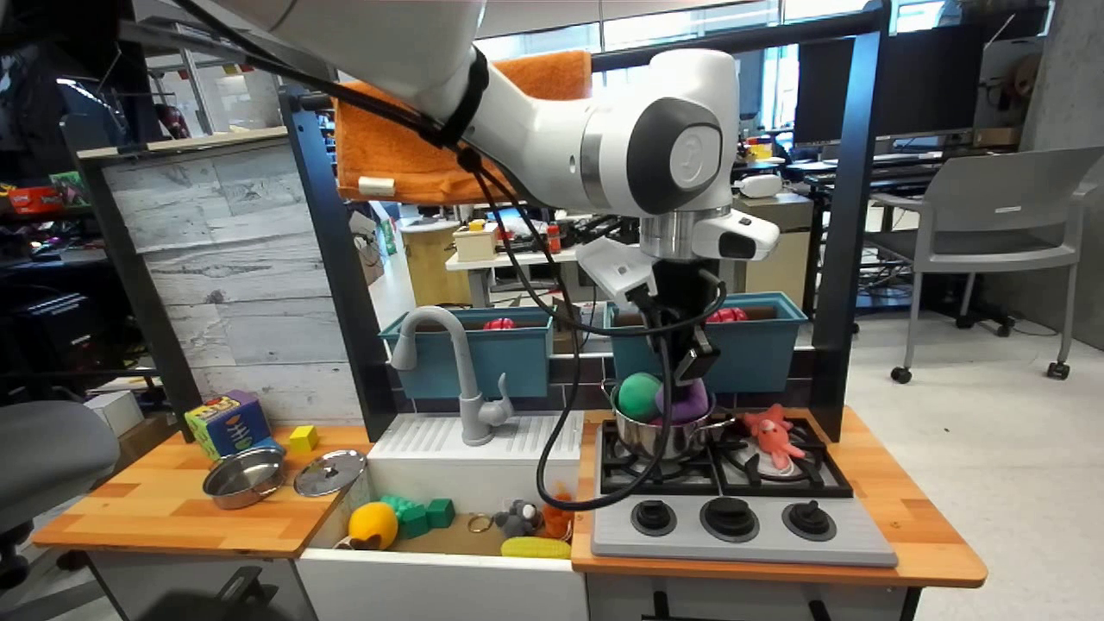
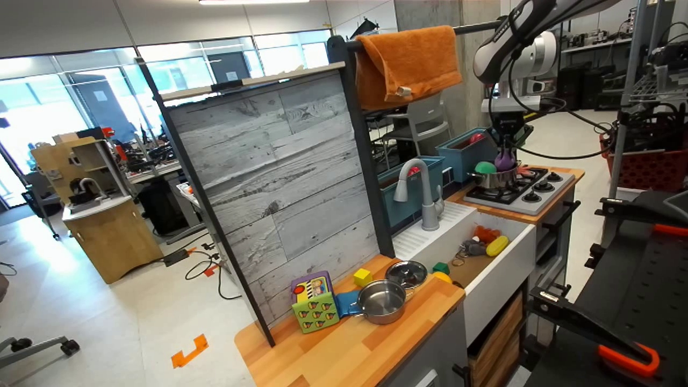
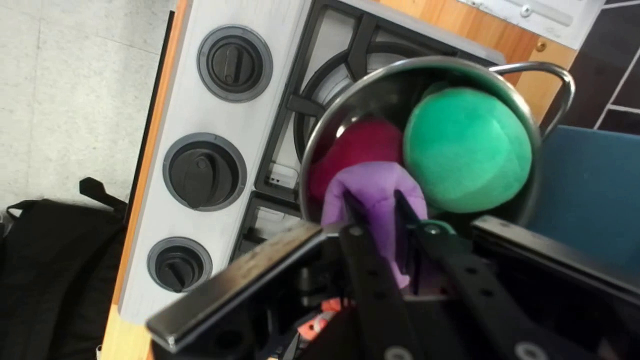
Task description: Pick the purple object and put it in the pot on the stove
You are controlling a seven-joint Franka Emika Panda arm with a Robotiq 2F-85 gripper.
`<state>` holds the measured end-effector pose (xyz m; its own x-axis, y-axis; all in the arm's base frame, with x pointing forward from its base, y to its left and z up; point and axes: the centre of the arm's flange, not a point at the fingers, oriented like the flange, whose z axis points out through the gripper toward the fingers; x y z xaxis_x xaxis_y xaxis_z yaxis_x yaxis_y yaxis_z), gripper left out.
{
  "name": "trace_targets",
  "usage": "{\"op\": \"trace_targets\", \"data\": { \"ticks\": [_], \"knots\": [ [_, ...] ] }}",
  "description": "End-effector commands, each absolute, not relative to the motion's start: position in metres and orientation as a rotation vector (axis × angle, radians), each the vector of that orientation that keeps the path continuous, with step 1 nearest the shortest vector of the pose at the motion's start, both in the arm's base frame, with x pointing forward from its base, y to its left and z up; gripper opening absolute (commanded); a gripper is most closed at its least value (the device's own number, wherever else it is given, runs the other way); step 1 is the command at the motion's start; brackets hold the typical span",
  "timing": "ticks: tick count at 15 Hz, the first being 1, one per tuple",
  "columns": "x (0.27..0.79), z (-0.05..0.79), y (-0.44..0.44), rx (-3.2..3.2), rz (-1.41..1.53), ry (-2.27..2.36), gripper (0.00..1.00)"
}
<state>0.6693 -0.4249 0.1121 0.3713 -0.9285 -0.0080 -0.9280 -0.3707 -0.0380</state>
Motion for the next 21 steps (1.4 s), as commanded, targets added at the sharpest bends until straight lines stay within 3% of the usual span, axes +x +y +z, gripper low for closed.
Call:
{"op": "trace_targets", "data": {
  "ticks": [1,2,4,12,20,21],
  "knots": [
    [0.700,0.100,-0.439,-2.548,0.014,1.750,0.04],
    [0.700,0.099,-0.439,-2.546,0.020,1.753,0.04],
    [0.702,0.100,-0.438,-2.533,0.019,1.764,0.43],
    [0.702,0.111,-0.432,-2.531,0.008,1.760,0.98],
    [0.701,0.126,-0.423,-2.539,-0.019,1.751,1.00],
    [0.682,0.119,-0.416,-2.554,-0.020,1.751,1.00]
  ]
}}
